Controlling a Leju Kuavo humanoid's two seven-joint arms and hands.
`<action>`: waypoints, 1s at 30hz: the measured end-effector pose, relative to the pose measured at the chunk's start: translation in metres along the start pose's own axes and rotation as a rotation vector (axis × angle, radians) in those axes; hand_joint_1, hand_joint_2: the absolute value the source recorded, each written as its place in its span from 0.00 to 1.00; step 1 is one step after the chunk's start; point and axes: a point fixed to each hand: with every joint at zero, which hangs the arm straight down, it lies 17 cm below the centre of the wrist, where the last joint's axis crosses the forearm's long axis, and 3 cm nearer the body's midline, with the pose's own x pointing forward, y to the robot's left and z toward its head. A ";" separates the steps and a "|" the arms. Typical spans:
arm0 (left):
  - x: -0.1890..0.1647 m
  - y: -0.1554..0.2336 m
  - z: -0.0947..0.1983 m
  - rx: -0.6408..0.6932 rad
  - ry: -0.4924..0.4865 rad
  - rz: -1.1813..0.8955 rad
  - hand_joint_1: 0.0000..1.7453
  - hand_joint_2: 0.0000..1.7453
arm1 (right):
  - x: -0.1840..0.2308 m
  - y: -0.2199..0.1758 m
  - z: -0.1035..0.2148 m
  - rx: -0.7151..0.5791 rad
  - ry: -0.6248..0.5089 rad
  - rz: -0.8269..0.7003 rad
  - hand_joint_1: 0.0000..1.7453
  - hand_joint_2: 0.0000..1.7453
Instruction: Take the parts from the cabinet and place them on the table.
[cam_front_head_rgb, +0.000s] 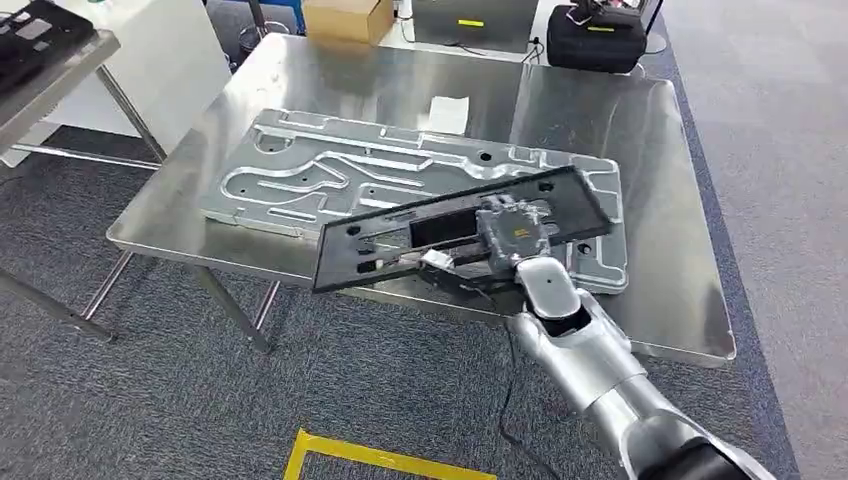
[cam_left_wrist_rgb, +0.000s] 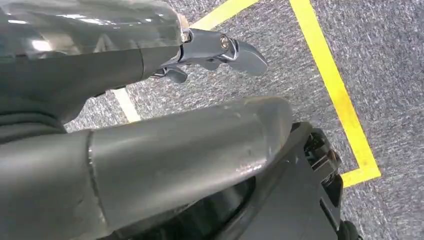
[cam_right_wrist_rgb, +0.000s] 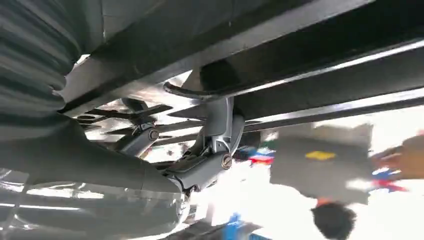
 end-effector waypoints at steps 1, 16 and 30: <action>-0.001 0.000 0.000 0.000 0.001 0.000 0.00 0.00 | -0.026 -0.002 0.000 -0.018 0.042 0.009 1.00 1.00; -0.001 -0.003 0.001 -0.009 -0.004 0.005 0.00 0.00 | -0.193 0.002 0.035 -0.048 0.336 0.061 1.00 1.00; -0.003 -0.010 0.002 -0.037 0.019 0.038 0.00 0.00 | -0.200 -0.004 0.038 -0.063 0.338 0.064 1.00 1.00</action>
